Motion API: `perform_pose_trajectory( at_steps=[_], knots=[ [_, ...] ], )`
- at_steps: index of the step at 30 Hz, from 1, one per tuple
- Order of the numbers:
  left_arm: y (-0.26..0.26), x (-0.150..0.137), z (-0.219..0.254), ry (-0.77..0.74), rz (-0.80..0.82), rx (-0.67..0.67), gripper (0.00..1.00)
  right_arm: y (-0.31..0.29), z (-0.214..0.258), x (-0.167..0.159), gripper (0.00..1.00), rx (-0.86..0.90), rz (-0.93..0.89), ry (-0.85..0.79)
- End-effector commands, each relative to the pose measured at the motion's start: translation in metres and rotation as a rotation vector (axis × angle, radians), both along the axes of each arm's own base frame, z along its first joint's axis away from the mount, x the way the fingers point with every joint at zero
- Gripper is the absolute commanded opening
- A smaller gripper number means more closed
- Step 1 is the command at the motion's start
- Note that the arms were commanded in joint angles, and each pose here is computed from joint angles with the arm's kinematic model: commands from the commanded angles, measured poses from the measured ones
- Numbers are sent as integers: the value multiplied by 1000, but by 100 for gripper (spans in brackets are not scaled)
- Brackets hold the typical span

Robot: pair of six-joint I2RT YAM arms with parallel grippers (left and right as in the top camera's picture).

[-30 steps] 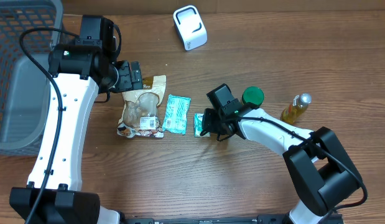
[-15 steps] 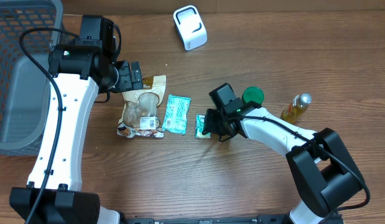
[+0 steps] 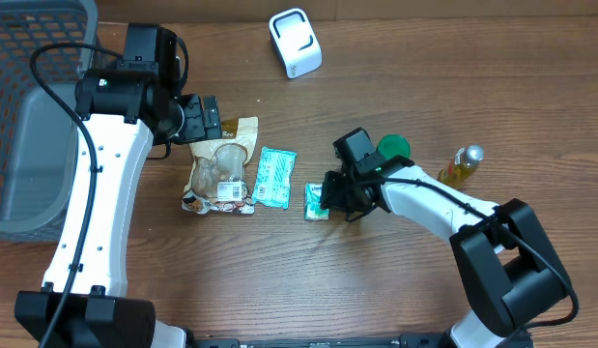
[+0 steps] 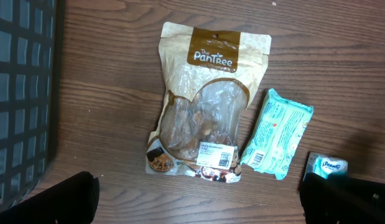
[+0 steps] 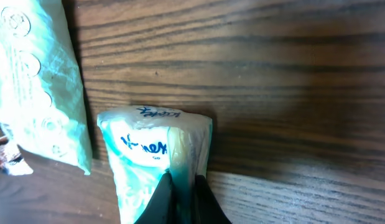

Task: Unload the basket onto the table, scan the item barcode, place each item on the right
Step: 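Lift the Kleenex pack and rotate it with the right gripper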

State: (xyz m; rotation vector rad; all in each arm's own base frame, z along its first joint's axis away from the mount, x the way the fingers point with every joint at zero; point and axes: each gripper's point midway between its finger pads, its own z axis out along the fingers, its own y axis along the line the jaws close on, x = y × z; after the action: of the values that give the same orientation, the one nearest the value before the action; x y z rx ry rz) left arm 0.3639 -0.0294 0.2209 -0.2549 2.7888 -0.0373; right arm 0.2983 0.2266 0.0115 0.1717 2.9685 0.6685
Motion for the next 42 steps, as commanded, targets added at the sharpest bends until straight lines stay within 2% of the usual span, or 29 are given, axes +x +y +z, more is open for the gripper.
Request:
perform_pose_trajectory(
  at_steps=[1, 10, 23, 42],
  knots=[
    [-2, 1, -3, 9, -11, -1, 99, 7, 10, -9, 4, 127, 87, 26],
    [-2, 1, -3, 9, -11, -1, 100, 33, 69, -25, 4, 519, 317, 3],
    [-2, 1, -3, 9, -11, -1, 100, 53, 146, -41, 4, 960, 529, -58],
    [-2, 1, -3, 9, -11, -1, 100, 51, 182, -56, 4, 1161, 658, -72]
  ],
)
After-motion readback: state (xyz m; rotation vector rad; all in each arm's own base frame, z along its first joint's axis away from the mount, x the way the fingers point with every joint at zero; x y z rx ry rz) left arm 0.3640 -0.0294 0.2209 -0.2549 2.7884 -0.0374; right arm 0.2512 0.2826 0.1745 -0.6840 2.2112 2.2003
